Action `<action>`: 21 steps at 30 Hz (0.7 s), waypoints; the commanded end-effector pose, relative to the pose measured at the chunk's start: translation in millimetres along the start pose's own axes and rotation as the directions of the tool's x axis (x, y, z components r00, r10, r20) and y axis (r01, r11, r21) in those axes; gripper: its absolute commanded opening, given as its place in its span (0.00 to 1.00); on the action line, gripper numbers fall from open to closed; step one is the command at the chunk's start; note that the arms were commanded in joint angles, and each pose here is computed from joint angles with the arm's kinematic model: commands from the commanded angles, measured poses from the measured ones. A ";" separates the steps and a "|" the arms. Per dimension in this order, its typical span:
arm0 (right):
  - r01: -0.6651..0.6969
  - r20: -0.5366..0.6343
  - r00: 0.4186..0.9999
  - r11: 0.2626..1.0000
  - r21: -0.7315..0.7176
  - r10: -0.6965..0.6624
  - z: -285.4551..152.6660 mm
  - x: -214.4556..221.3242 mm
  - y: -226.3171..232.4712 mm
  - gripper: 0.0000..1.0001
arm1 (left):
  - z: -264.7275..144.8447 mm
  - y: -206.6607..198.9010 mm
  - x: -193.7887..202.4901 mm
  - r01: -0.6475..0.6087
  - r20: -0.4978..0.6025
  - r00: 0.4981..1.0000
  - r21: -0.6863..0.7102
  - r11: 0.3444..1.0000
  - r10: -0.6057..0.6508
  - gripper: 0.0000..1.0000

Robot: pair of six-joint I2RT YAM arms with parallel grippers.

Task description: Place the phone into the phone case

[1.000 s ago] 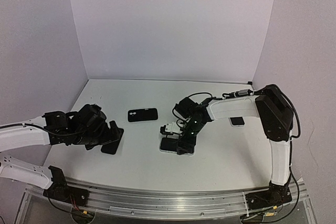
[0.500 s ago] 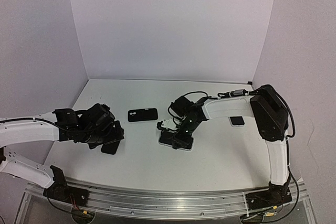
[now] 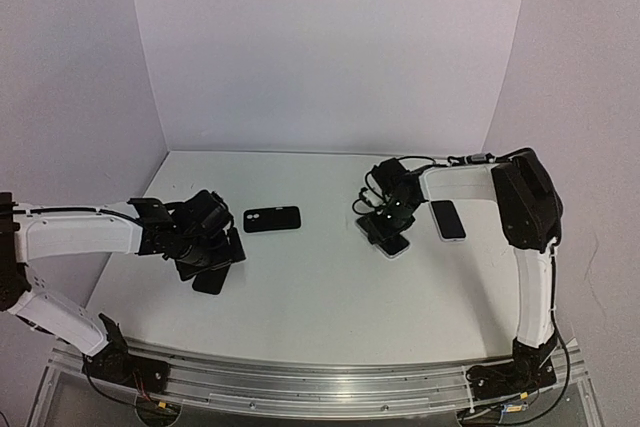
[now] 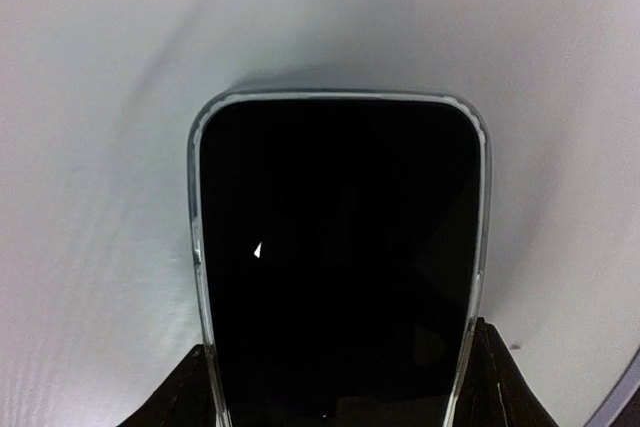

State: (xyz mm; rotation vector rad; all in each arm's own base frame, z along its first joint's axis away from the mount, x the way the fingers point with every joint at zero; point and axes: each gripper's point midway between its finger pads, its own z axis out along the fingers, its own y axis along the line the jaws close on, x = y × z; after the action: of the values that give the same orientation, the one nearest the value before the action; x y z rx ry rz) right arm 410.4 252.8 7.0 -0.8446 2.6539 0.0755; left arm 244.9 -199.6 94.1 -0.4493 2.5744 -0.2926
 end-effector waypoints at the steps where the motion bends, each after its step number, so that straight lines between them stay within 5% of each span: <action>1: -0.265 -0.075 0.955 0.938 0.225 0.288 15.2 36.4 -84.2 0.57 | 5.3 -9.8 -18.2 0.044 -0.029 0.999 0.064 0.997 -0.042 1.00; 5: -0.439 -0.033 0.886 0.861 0.256 0.462 14.5 41.0 -110.7 0.57 | 9.7 -2.2 -30.0 0.068 -0.024 0.997 0.046 0.997 -0.067 1.00; 11: -0.509 0.009 0.843 0.792 0.337 0.537 11.4 45.9 -124.8 0.59 | 15.6 12.8 -42.3 0.102 -0.034 0.994 -0.020 0.995 -0.103 1.00; 21: -0.539 0.061 0.842 0.827 0.161 0.536 -22.4 8.3 -105.4 0.86 | 38.9 24.6 -56.5 0.108 -0.084 0.991 0.024 0.994 -0.106 1.00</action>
State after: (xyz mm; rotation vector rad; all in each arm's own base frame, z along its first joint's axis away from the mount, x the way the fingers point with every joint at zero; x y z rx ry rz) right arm 462.0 146.9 9.7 -0.0014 2.7402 -0.0987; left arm 288.5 -155.1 75.9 -0.6374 2.6341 -0.3028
